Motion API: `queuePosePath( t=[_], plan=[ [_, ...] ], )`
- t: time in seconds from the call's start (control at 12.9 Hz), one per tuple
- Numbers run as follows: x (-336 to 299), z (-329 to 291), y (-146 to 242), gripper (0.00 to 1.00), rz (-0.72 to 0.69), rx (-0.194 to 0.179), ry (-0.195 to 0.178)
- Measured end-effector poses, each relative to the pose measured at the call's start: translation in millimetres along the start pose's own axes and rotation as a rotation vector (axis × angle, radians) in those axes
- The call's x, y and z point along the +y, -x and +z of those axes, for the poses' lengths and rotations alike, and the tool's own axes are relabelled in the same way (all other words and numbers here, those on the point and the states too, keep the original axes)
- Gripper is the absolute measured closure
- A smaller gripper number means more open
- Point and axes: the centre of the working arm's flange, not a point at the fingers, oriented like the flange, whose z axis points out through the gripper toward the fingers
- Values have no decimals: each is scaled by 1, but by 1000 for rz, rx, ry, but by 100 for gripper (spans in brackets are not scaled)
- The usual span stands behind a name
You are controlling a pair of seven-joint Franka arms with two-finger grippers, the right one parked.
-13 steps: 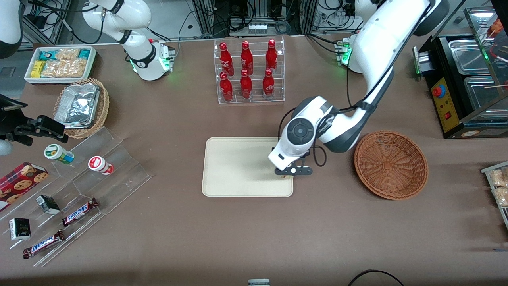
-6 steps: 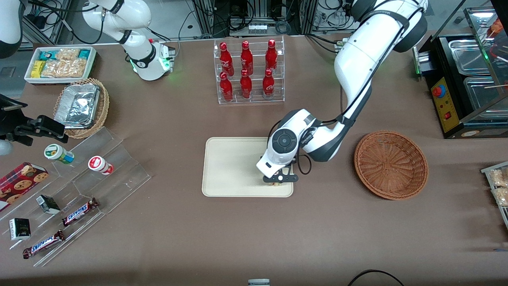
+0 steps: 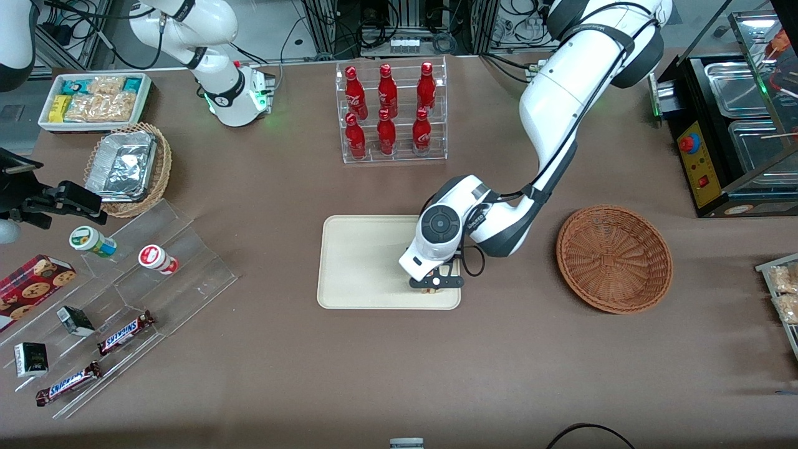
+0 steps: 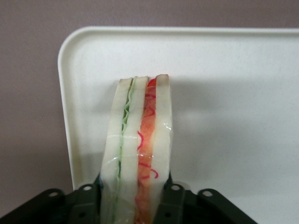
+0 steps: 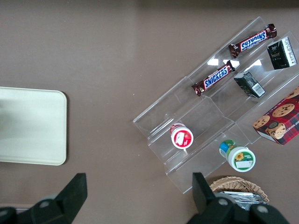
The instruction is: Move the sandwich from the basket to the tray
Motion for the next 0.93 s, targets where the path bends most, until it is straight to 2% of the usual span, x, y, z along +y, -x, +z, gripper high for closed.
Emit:
queuePosePath(
  t=[0.16, 0.31, 0.39, 0.62, 0.78, 0.93],
  plan=[
    [-7, -25, -11, 27, -20, 32, 5],
    [-38, -76, -26, 4, -68, 48, -23],
    [-60, -108, -33, 0, -101, 60, -33],
    [-133, -193, -45, 0, -208, 112, -46],
    [-187, -226, -48, 0, -277, 113, -73],
    [-241, -252, -51, 0, -277, 92, -87]
  ],
)
